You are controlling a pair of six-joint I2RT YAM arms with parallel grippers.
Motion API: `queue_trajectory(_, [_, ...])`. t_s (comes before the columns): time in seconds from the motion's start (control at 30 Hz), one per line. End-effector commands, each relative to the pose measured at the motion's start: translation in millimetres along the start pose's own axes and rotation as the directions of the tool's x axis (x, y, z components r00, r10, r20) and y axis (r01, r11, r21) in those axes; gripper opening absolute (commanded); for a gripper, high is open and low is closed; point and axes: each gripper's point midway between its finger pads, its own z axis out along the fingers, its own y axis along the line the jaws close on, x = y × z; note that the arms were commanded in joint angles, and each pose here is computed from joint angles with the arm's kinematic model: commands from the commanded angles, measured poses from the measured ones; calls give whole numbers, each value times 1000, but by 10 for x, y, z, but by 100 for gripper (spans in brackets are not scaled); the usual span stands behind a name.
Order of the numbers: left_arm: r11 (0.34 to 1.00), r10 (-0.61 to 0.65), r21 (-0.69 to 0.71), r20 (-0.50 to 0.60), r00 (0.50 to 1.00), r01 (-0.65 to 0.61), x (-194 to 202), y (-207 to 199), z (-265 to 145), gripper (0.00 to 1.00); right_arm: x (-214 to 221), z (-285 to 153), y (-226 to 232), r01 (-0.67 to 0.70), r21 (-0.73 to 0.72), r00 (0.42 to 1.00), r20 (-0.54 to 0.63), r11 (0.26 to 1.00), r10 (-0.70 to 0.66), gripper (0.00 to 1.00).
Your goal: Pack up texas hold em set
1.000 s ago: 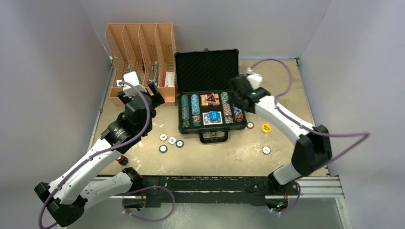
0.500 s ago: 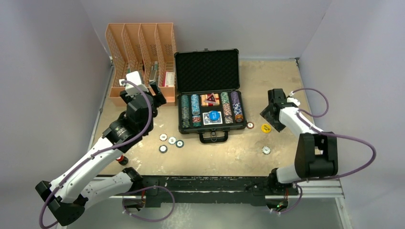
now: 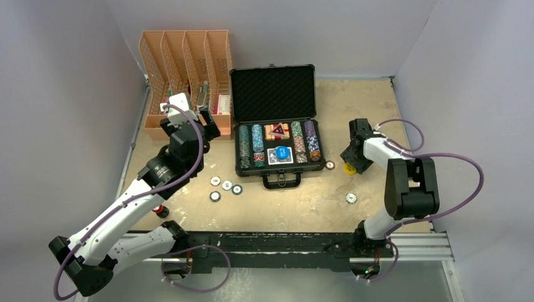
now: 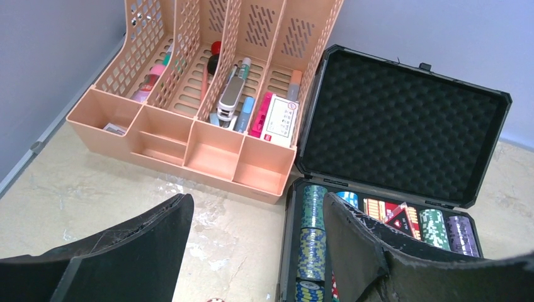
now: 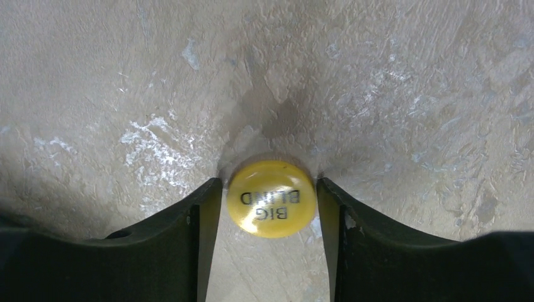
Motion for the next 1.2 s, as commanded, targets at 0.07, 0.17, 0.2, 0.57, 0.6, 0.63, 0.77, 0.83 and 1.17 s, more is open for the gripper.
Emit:
queue_trajectory(0.07, [998,-56,3,34,998,56,-135,-18,15,75,91,81,8,45,-16,998,-32,999,-46,48])
queue_trajectory(0.17, [998,-57,4,33,998,57,-137,-16,18,75,85,59,23,59,-30,998,-29,998,-60,48])
queue_trajectory(0.2, [998,-58,5,33,998,58,-139,-15,16,75,87,51,17,65,-31,997,-30,997,-65,51])
queue_trajectory(0.57, [998,-62,-5,36,997,62,-150,18,27,75,177,-18,-89,24,0,999,-35,1000,-24,66])
queue_trajectory(0.6, [998,-63,-6,37,997,64,-154,22,28,75,201,-15,-87,28,2,999,-42,1000,-28,64])
queue_trajectory(0.63, [998,-65,-8,38,997,65,-157,26,29,75,217,-17,-83,31,4,998,-45,1000,-30,63])
queue_trajectory(0.77, [997,-70,-5,38,997,71,-162,27,29,75,231,-46,-37,47,13,999,-26,999,-46,59])
queue_trajectory(0.83, [997,-73,-3,38,997,73,-168,27,32,75,240,-49,5,57,4,998,-21,998,-57,57])
queue_trajectory(1.17, [997,-80,-1,40,996,80,-181,26,31,75,-34,-310,252,83,-72,994,73,994,-78,47])
